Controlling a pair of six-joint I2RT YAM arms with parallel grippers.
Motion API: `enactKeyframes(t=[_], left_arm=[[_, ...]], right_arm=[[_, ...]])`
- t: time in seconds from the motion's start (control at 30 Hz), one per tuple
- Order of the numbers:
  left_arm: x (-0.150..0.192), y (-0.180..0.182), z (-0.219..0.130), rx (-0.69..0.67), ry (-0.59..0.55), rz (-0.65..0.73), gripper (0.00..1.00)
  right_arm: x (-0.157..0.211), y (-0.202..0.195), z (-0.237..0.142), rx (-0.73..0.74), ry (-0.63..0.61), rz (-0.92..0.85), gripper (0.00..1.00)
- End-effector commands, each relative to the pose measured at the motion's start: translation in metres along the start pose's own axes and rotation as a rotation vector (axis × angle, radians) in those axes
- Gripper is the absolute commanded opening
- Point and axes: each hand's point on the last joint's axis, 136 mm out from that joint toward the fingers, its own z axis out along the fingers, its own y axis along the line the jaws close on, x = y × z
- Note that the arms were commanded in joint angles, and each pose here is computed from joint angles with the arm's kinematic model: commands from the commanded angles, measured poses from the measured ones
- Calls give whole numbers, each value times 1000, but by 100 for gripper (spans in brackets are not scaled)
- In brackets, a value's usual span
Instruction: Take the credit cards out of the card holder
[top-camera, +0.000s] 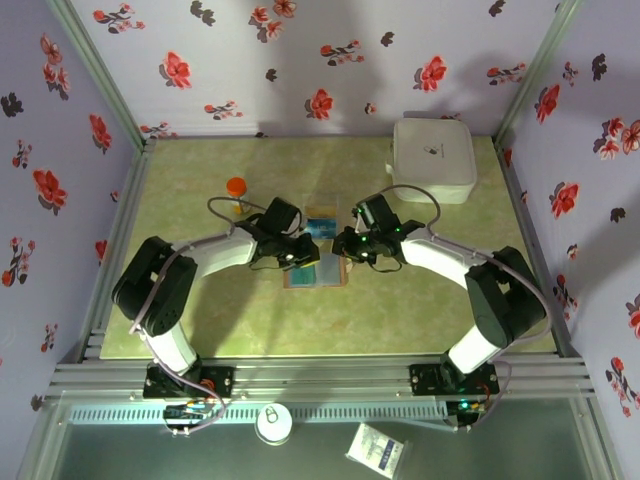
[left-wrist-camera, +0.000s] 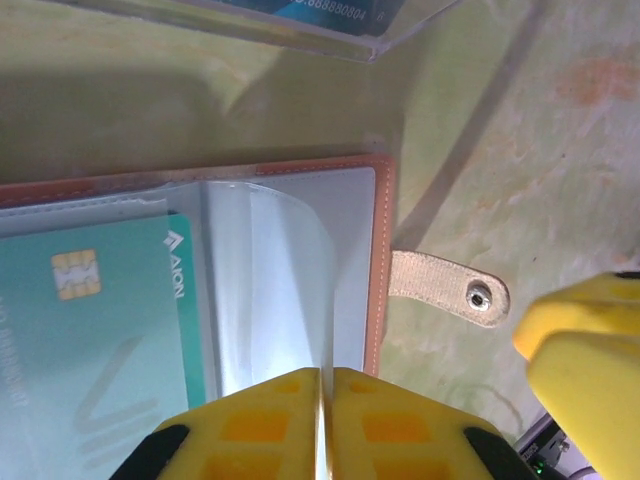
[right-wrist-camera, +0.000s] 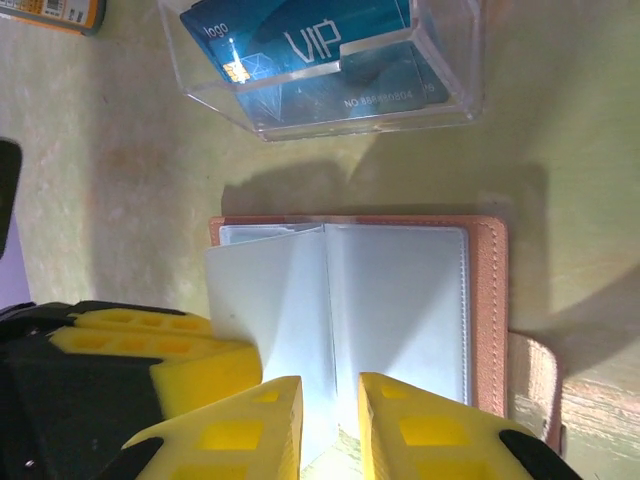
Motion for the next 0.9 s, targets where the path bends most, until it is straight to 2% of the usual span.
enactKeyframes(t=[0.0,0.27,0.43,0.63,0.87], left_arm=[[-1,-8,9,-9,11,44,11],[5,-22,35,37,72,67,15],[6,-28,45,56,87,73,23],[4,-36,41,83,70,81,35],[-2,-40,23,97,26,90,36]], right_arm=[[2,-7,-6,23,-5,-13,23],[-1,-13,-12,34,-24,-3,23],[-5,-17,-20,52,-50,7,24],[-7,-18,-23,64,-52,-1,25],[-10,-11,-23,44,-49,4,24]])
